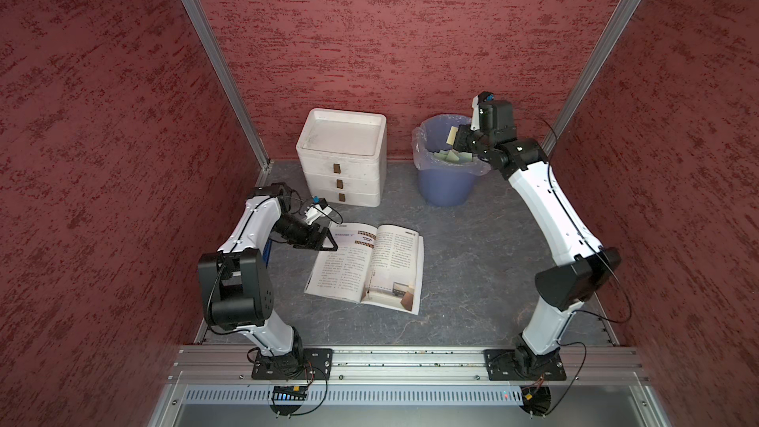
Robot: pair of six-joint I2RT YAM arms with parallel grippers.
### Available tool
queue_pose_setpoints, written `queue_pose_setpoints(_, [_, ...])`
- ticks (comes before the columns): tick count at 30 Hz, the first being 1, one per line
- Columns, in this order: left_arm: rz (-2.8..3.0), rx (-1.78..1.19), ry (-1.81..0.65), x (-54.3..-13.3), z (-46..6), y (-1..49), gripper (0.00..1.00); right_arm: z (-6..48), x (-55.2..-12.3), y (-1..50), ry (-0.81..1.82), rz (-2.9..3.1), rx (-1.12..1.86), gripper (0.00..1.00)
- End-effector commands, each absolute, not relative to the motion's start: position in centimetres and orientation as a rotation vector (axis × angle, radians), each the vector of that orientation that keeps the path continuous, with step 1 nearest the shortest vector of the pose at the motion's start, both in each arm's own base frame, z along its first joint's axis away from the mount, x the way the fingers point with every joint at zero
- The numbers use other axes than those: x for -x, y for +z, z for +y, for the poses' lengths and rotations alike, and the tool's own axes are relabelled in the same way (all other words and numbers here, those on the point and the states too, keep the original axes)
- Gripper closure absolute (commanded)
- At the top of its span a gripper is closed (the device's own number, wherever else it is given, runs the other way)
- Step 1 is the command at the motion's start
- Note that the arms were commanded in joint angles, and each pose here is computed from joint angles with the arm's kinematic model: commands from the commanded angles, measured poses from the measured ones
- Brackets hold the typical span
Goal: Peel off the used sticky note
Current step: Place the note in the trash bin, then close the book at the center of the board.
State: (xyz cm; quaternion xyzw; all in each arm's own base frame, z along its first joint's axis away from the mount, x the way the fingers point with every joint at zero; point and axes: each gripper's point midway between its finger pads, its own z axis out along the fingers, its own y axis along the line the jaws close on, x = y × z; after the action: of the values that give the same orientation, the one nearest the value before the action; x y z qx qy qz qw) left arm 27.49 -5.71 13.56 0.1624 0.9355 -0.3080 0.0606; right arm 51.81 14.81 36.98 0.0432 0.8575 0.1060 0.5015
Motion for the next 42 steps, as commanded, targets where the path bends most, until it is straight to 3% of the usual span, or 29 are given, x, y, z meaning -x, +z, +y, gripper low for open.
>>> queue_pose_setpoints(1, [2.771,-0.458,-0.928,-28.4,-4.5,13.0,0.09,13.3,-53.6,38.1,0.132,2.038,-0.124,0.97])
queue_pose_setpoints(2, [2.769,-0.447,-0.920,-28.4,-4.2,12.8,0.07,13.4,-54.1,37.9,0.115,2.042,-0.121,0.87])
queue_pose_setpoints(4, [2.770,-0.435,-0.903,-28.4,-3.8,12.4,0.03,13.3,-55.0,37.7,0.078,2.046,-0.114,0.51])
queue_pose_setpoints(5, [2.771,-0.432,-0.896,-28.4,-3.7,12.2,0.02,13.1,-55.2,37.7,0.064,2.044,-0.115,0.38])
queue_pose_setpoints(7, [2.775,-0.429,-0.882,-28.3,-3.6,11.8,0.00,12.9,-55.4,38.0,0.036,2.034,-0.108,0.20])
queue_pose_setpoints(10, [2.774,-0.428,-0.865,-28.5,-3.5,11.4,0.01,12.8,-55.0,38.9,-0.023,2.012,-0.074,0.04])
queue_pose_setpoints(18, [2.791,-0.391,-0.827,-29.7,-3.0,9.9,0.07,12.1,-52.1,41.2,-0.185,1.991,-0.043,0.01])
queue_pose_setpoints(23, [2.808,-0.365,-0.785,-30.5,-2.8,8.6,0.11,12.4,-47.7,41.2,-0.048,2.036,-0.115,0.02])
queue_pose_setpoints(29, [2.849,-0.353,-0.727,-31.1,-2.4,6.4,0.16,15.3,-38.3,35.3,0.396,2.136,-0.219,0.02])
queue_pose_setpoints(33, [2.881,-0.367,-0.698,-31.1,-2.4,5.1,0.21,17.1,-32.8,27.5,0.622,2.280,-0.338,0.02])
queue_pose_setpoints(38, [2.918,-0.367,-0.700,-30.8,-3.0,4.0,0.31,19.7,-28.1,18.6,0.780,2.428,-0.441,0.02])
queue_pose_setpoints(42, [2.944,-0.400,-0.678,-30.3,-3.7,3.3,0.40,21.4,-26.7,14.9,0.898,2.488,-0.480,0.02])
